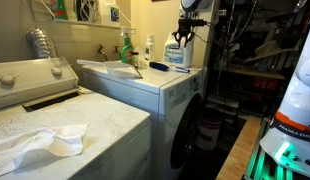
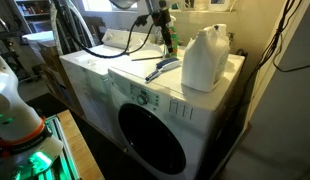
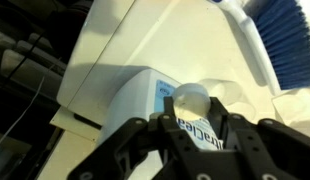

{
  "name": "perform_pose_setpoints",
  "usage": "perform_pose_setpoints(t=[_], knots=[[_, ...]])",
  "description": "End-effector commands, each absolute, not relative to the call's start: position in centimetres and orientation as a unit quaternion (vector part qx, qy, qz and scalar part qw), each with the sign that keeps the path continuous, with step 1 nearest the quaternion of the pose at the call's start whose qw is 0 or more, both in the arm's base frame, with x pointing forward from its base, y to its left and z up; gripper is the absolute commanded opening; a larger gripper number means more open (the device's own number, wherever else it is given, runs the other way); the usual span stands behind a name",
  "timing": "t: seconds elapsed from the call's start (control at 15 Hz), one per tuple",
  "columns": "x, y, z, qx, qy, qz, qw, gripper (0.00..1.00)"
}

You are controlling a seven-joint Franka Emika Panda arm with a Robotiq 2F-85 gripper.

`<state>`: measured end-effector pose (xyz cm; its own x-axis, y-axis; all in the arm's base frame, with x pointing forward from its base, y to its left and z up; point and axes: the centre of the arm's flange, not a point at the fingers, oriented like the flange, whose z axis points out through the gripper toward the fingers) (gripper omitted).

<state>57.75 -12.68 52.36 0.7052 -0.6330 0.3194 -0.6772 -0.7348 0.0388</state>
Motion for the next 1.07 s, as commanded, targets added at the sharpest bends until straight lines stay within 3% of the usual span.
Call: perform_pose_setpoints(t=[0.0, 0.33, 1.0], knots=[[57.6, -13.5, 60.3, 0.911, -0.37, 0.159, 0.093, 0.13], [59.1, -16.8, 65.9, 0.89, -0.407, 0.189, 0.084, 0.13], [62.5, -25.2, 65.0, 0.855, -0.482, 0.163, 0.102, 0.13]])
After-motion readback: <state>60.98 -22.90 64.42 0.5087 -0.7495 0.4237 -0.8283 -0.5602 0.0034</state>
